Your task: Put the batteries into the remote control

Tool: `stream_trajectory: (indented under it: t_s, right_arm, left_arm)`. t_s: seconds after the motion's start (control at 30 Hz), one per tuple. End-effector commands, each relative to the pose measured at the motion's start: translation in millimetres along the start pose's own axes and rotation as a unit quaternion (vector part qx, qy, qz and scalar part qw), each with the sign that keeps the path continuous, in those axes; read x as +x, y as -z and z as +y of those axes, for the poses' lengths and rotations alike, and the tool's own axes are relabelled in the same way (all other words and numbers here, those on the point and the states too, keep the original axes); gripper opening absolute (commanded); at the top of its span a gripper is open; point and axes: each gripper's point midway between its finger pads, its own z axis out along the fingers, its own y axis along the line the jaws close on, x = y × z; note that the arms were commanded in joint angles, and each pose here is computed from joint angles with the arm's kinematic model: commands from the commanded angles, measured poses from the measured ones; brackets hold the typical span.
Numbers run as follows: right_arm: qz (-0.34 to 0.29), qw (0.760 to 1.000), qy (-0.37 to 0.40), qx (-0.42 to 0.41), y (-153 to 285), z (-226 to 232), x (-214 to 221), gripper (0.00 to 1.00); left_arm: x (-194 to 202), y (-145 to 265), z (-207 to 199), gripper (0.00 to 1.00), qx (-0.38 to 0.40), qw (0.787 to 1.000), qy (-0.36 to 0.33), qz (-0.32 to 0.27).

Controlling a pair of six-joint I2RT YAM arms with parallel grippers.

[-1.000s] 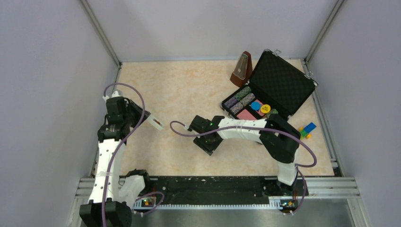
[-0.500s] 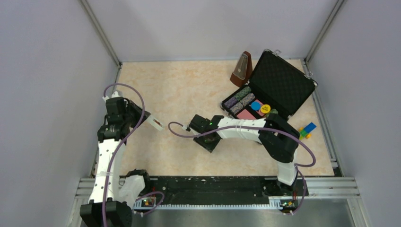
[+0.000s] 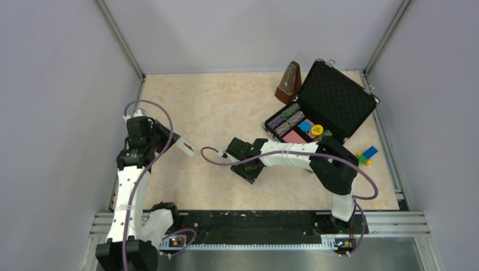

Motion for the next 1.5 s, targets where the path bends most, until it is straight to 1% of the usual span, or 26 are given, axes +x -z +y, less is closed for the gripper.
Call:
stream_trajectory:
  t_s: [0.0,0.2,0.33,0.47,0.6,0.83,0.93,1.03,1.1,1.17,1.3,1.37,1.47]
  right_arm:
    - [0.022,1.000,0.006,-0.016,2.4,7.3,16.1,0.42]
    - [0.027,0.999,0.014,-0.015,-4.9,6.9,16.2,0.32]
    - [0.019,1.000,0.008,-0.008,-2.7,4.4,10.6,0.25]
    - [-0.008,1.000,-0.006,0.004,8.3,1.1,0.1,0.24]
    - [-0.047,0.999,-0.021,0.014,27.2,-2.9,-14.2,0.26]
    - [-0.080,0.996,-0.041,0.024,48.0,-7.2,-23.1,0.28]
    - [-0.090,0.994,-0.051,0.026,54.8,-8.0,-23.7,0.28]
    - [-0.102,0.993,-0.062,0.020,63.5,-6.2,-25.0,0.28]
    - [-0.114,0.991,-0.071,0.012,72.1,-4.3,-28.1,0.28]
    - [-0.133,0.988,-0.081,-0.001,85.9,-0.4,-33.1,0.28]
    - [-0.165,0.980,-0.099,-0.038,111.8,10.5,-40.5,0.29]
    - [-0.175,0.977,-0.108,-0.051,122.2,13.7,-41.7,0.29]
    - [-0.181,0.974,-0.118,-0.071,132.8,20.5,-41.4,0.29]
  left_arm:
    - [-7.3,4.0,-8.2,0.00,0.022,1.000,-0.004,-0.016]
    - [-6.7,3.9,-8.2,0.00,0.023,1.000,-0.004,-0.016]
    - [-6.4,4.0,-8.3,0.00,0.024,1.000,-0.003,-0.014]
    - [-3.7,2.3,-9.2,0.00,0.030,1.000,-0.004,-0.009]
    - [3.9,-1.8,-11.4,0.00,0.044,0.999,0.000,0.006]
    - [25.6,-10.7,-19.5,0.00,0.087,0.995,0.014,0.055]
    - [39.2,-13.6,-29.9,0.00,0.130,0.987,0.018,0.090]
    - [60.3,-19.0,-39.8,0.00,0.186,0.973,0.037,0.133]
    - [70.6,-20.4,-47.0,0.00,0.223,0.963,0.038,0.149]
    - [78.2,-20.2,-54.6,0.00,0.250,0.956,0.023,0.153]
    - [94.4,-15.8,-69.0,0.00,0.277,0.948,-0.023,0.157]
    - [103.2,-14.6,-75.9,0.00,0.286,0.944,-0.045,0.156]
    - [112.1,-13.9,-89.4,0.00,0.318,0.935,-0.059,0.149]
